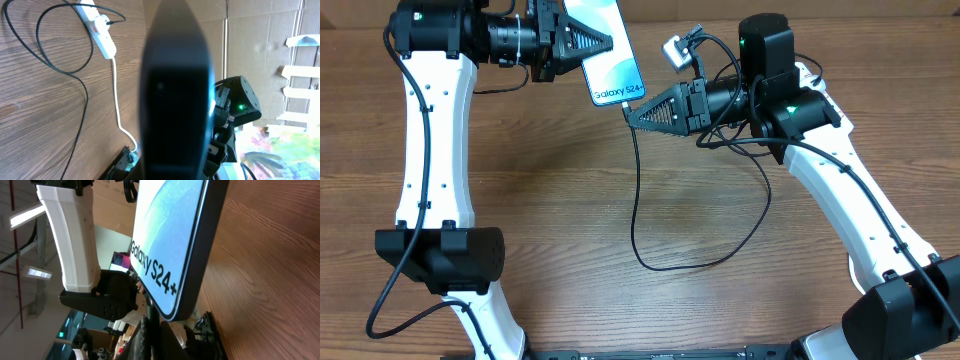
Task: Plug charger to phone and switch on socket
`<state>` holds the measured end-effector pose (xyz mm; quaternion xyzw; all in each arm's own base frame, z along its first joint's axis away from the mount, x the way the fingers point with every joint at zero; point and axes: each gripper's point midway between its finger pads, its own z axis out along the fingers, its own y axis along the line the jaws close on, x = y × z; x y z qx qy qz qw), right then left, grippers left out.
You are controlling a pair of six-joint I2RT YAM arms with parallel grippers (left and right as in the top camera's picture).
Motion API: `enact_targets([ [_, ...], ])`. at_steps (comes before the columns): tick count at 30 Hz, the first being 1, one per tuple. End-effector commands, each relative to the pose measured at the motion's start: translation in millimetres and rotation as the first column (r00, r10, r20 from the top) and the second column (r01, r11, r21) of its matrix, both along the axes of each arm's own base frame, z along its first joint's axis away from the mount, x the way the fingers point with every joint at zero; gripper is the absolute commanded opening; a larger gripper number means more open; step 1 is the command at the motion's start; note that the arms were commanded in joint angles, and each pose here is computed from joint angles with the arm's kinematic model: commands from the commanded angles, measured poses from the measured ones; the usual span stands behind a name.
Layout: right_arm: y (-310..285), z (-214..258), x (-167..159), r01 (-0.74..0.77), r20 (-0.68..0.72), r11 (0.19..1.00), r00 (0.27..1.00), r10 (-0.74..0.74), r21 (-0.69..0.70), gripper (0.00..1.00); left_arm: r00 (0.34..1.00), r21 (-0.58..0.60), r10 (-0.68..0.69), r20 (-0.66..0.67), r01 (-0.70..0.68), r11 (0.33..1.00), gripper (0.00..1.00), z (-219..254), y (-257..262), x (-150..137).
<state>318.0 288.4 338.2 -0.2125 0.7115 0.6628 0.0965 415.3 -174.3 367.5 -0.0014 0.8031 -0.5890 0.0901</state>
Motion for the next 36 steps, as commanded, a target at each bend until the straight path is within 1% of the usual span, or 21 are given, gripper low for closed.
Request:
enact_targets([
  [1,-1.6,11.5,0.3,0.020,0.039,1.000,0.999,-0.020,0.005,0.04,0.999,-0.063,-0.042,0.021,0.043,0.997,0.04,11.8,-2.8,-6.8],
  [33,-1.6,11.6,0.2,0.020,0.036,1.000,0.999,-0.020,0.005,0.04,0.997,-0.057,-0.068,0.034,0.070,0.996,0.04,11.3,-12.9,-11.0],
  [36,-1.6,11.8,0.4,0.022,0.020,1.000,1.000,-0.022,0.003,0.04,0.997,-0.056,-0.071,0.040,0.073,0.996,0.04,11.3,-13.7,-11.3],
])
